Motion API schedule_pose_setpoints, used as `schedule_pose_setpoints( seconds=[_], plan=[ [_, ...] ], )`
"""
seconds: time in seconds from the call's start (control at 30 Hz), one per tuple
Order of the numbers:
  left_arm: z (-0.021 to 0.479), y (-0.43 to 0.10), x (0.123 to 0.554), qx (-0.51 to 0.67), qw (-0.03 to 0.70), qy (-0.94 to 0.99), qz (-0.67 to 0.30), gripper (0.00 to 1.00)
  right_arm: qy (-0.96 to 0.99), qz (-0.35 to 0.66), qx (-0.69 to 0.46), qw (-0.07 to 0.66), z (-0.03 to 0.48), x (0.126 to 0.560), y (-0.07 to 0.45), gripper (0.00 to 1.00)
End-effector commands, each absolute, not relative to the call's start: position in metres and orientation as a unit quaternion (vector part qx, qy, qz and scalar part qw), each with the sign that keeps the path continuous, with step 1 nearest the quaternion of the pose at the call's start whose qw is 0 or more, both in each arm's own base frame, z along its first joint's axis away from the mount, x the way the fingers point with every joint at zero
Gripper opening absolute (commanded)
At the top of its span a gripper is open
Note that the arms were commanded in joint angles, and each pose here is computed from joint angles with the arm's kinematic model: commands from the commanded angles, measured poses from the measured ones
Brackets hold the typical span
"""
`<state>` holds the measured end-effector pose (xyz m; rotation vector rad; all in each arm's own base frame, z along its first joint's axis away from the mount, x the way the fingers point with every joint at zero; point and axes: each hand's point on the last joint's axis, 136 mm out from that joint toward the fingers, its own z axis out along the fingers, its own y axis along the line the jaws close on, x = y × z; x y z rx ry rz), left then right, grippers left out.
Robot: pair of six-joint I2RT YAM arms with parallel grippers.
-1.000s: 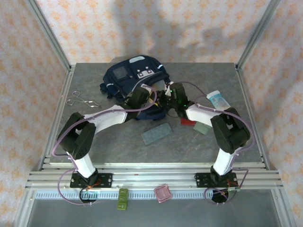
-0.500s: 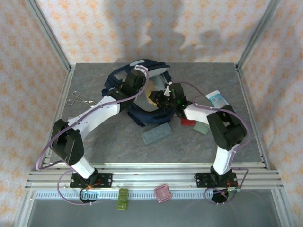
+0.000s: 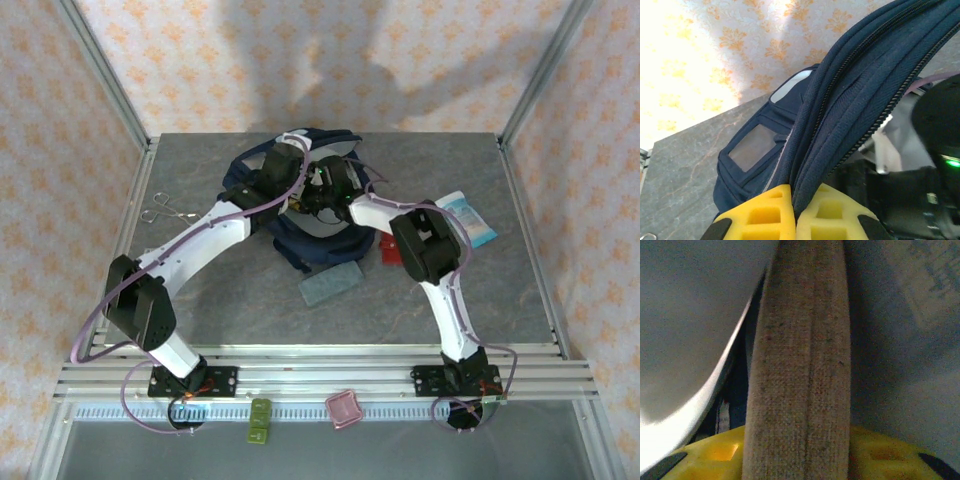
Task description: Pack books, pencil case, and school supplies into a backpack
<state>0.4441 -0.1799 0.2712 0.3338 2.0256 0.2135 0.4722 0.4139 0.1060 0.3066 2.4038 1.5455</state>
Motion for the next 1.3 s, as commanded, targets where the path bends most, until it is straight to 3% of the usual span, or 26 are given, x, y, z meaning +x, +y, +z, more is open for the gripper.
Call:
schedule_pose_setpoints(
  seconds=[0.0,0.1,0.2,0.43,0.5,0.57,0.63,0.83,1.0,1.17,1.27],
  plan=[
    [0.342,-0.184,0.432,0.082,0.595,0.799,0.016,0.00,0.820,0.540,0.121,0.146,0.124,0.482,0.409,0.53],
    [0.335,-0.184,0.427,0.078,0.591,0.803,0.006,0.00,0.825,0.524,0.141,0.157,0.123,0.474,0.387,0.62],
    [0.328,-0.184,0.424,0.074,0.589,0.805,-0.003,0.00,0.832,0.500,0.160,0.176,0.122,0.461,0.359,0.65],
    [0.318,-0.191,0.418,0.077,0.582,0.810,-0.017,0.00,0.840,0.483,0.172,0.175,0.116,0.431,0.337,0.62],
    [0.316,-0.193,0.418,0.079,0.580,0.811,-0.019,0.00,0.838,0.490,0.169,0.170,0.113,0.427,0.343,0.48],
    [0.317,-0.196,0.417,0.079,0.580,0.810,-0.022,0.00,0.832,0.508,0.157,0.159,0.114,0.426,0.356,0.25],
    [0.319,-0.198,0.416,0.079,0.581,0.810,-0.026,0.00,0.829,0.517,0.149,0.154,0.116,0.428,0.370,0.18],
    [0.323,-0.201,0.413,0.078,0.583,0.808,-0.034,0.00,0.820,0.524,0.134,0.185,0.130,0.463,0.391,0.11],
    [0.315,-0.197,0.412,0.068,0.578,0.813,-0.030,0.00,0.835,0.497,0.118,0.206,0.135,0.444,0.372,0.21],
    [0.296,-0.192,0.412,0.060,0.571,0.819,-0.017,0.00,0.868,0.399,0.084,0.282,0.156,0.395,0.308,0.51],
    [0.281,-0.188,0.418,0.044,0.570,0.820,0.002,0.00,0.883,0.348,0.069,0.308,0.163,0.366,0.272,0.57]
  ],
)
